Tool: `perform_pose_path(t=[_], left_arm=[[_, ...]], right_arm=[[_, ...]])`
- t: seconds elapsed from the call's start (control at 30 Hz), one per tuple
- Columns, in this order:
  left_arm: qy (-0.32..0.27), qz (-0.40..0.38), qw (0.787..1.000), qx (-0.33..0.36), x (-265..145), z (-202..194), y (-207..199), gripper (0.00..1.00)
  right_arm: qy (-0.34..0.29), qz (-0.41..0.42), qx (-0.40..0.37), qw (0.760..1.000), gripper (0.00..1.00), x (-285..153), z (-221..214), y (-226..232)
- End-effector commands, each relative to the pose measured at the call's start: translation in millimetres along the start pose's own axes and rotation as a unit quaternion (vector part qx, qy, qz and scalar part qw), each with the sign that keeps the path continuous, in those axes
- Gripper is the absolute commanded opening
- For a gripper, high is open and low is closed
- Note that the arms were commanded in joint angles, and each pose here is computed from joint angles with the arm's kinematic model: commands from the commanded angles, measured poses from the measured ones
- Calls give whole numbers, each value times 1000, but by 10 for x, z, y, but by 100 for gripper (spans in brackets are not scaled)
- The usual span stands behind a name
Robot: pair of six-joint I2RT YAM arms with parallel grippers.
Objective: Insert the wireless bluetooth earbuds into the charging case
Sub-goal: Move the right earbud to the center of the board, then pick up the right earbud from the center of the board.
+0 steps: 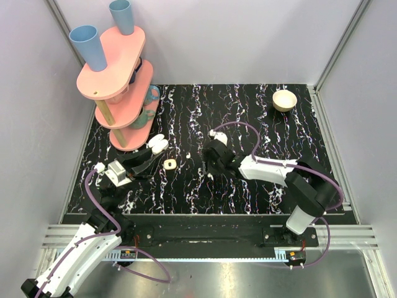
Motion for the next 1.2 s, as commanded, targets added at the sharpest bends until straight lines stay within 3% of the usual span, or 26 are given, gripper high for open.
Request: perform_pose_path(t=[0.0,0.03,0.13,0.47,0.9,1.17], left_arm=[[-27,1,1000,10,22,152,-7,0],[-27,0,1000,10,22,151,-10,0],[-27,-1,1000,10,23,157,-16,0],[-28,2,1000,11,12,169,-11,0],[-25,3,1000,10,23,143,2,0],[-23,0,1000,8,38,133,-6,0]], right_arm=[[-35,44,-132,990,59,-121,316,129],[-18,43,-181,982,59,-119,247,75],[15,37,-216,975,58,-89,177,31],[72,51,-218,972,52,-5,-131,7],[84,57,-227,969,50,85,-161,30],[89,52,-227,968,44,118,-184,23]])
Point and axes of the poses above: each gripper's point midway between its finger pads, its own x axis out along the fingers, its own y axis along the line the jaws close on, z = x × y, the point moved 1 cm from there along -x, back along the fingers, and after that the axes turned 14 degrees about -x, right-handed, at the moved point
